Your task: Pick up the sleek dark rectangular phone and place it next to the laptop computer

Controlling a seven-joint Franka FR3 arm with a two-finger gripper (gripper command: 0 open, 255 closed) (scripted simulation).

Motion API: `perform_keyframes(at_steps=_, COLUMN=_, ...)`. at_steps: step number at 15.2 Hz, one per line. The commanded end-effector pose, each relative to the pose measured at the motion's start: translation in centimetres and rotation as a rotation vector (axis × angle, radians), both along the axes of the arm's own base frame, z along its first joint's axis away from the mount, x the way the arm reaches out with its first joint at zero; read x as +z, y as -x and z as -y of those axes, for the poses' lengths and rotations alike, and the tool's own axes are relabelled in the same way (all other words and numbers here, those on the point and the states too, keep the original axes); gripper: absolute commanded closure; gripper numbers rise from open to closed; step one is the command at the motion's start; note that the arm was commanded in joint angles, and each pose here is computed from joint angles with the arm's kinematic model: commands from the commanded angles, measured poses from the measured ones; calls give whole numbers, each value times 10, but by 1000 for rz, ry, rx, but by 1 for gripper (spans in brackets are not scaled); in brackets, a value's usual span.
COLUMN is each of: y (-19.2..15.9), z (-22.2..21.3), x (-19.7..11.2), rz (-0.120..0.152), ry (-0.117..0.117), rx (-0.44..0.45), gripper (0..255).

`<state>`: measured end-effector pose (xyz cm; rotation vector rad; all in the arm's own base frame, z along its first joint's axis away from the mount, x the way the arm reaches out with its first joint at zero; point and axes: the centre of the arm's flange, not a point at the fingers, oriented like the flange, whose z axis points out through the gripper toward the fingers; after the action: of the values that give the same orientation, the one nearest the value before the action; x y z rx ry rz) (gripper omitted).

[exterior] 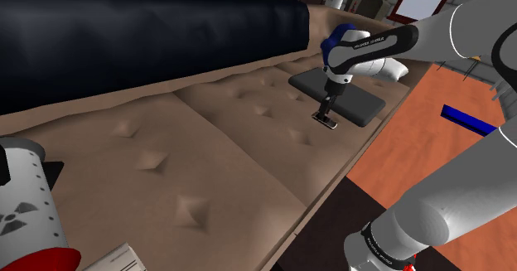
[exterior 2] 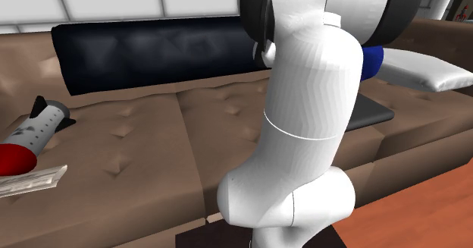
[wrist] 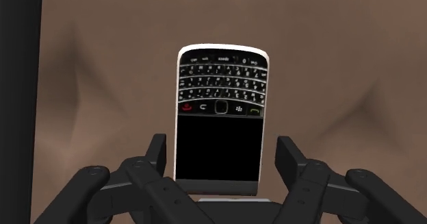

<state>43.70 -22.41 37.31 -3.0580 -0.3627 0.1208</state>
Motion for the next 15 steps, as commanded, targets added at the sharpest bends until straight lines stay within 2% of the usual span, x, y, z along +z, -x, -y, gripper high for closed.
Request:
perform_keyframes(at_steps=1, y=0, z=0, x=0, rz=0, ry=0, rx=0, gripper=0)
perform_keyframes(at_steps=5, y=0, z=0, x=0, rz=0, ry=0, rx=0, gripper=0)
perform_keyframes(at_steps=9, y=-4, z=3, x=50, rz=0, ry=0, rx=0, gripper=0)
perform_keyframes(at_steps=15, y=-4, z=3, x=50, rz=0, ry=0, rx=0, gripper=0)
